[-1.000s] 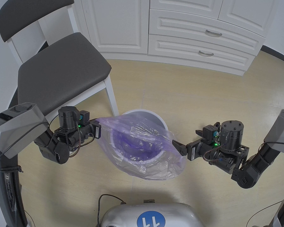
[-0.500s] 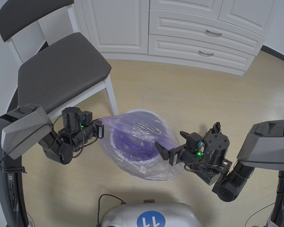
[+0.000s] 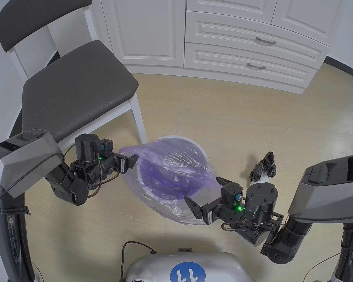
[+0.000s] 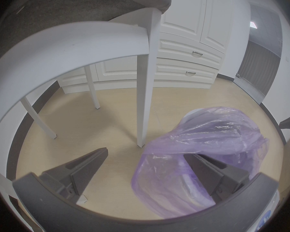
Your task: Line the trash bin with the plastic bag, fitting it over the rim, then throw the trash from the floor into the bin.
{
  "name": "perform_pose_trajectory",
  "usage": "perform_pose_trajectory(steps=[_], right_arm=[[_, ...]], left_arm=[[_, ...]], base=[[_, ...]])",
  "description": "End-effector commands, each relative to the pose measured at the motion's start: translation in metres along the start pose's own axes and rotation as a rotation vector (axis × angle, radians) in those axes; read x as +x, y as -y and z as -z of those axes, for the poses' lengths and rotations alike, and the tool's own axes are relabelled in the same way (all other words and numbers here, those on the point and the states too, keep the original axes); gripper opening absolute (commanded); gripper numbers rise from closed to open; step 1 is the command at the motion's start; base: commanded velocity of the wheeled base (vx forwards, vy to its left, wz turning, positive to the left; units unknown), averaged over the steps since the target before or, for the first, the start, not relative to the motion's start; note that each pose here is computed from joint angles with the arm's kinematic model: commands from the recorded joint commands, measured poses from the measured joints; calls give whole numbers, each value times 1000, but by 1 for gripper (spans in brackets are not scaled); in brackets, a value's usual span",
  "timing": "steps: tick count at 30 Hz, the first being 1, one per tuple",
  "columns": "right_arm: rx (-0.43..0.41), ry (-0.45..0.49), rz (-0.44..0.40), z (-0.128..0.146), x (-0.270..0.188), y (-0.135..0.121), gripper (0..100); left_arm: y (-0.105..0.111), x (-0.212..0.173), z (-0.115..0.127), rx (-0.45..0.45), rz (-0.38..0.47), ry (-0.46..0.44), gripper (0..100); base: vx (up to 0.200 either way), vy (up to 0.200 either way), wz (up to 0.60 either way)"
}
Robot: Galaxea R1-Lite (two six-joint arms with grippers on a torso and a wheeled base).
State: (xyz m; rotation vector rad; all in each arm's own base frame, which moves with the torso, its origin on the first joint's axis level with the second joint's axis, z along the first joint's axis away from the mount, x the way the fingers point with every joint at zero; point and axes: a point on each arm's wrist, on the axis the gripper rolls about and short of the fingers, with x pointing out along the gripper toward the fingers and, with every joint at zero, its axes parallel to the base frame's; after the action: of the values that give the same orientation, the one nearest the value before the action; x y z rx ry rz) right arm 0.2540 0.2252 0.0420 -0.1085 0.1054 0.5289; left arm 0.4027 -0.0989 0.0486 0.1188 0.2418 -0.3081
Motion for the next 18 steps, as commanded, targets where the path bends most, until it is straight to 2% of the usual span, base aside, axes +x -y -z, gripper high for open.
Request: perform_pose_trajectory(steps=[1,5,8,13,18], right_arm=[[4,34,-24,-12,-12,-6,100],[4,38,-25,-16,-18,-5,100],[2,36,-27,-23,-28,-3,100],[-8,-10,-35,-30,-37,-2,100],[-9,-46,-56,-26,-42,-7,100]], left_arm=[[0,-20,-14,3,18,11,100],[-5,-43,-22,7,99,16,100],[-11,-60,-24,50,161,14,100],[-14,-72,-25,106,186,18,100],[-11,-78,-27,111,196,24,100]], base=[[0,0,0],[0,0,0],[0,0,0],[0,0,0],[0,0,0]])
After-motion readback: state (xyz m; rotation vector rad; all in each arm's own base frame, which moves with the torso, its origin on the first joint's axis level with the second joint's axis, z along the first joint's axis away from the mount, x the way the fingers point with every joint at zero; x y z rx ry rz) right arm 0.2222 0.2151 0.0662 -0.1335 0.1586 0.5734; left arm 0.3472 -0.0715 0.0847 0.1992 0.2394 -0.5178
